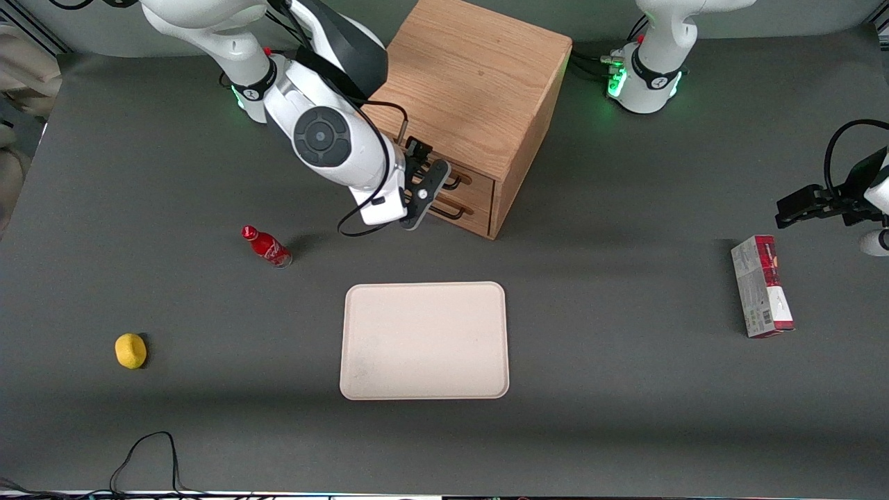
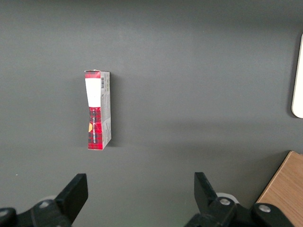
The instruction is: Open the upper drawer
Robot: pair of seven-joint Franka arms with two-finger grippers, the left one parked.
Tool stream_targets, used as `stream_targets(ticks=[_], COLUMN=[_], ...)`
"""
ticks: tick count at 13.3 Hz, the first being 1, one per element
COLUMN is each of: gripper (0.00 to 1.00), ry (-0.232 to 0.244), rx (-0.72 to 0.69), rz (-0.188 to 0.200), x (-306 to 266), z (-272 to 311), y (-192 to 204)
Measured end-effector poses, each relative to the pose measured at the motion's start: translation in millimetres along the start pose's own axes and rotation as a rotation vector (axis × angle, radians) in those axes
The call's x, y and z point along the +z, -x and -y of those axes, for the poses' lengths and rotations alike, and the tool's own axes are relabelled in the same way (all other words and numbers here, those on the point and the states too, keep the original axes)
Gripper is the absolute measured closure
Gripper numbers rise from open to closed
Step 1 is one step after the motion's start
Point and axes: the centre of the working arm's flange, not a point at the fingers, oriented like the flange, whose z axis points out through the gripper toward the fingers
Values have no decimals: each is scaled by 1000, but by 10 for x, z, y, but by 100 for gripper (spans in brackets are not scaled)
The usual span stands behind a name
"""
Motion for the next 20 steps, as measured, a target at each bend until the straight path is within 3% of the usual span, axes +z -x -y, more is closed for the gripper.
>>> stream_targets(ticks=[20], gripper=[0], ry=[16], rx=[-83], rz=[12], x=[297], z=[-173], y=[44])
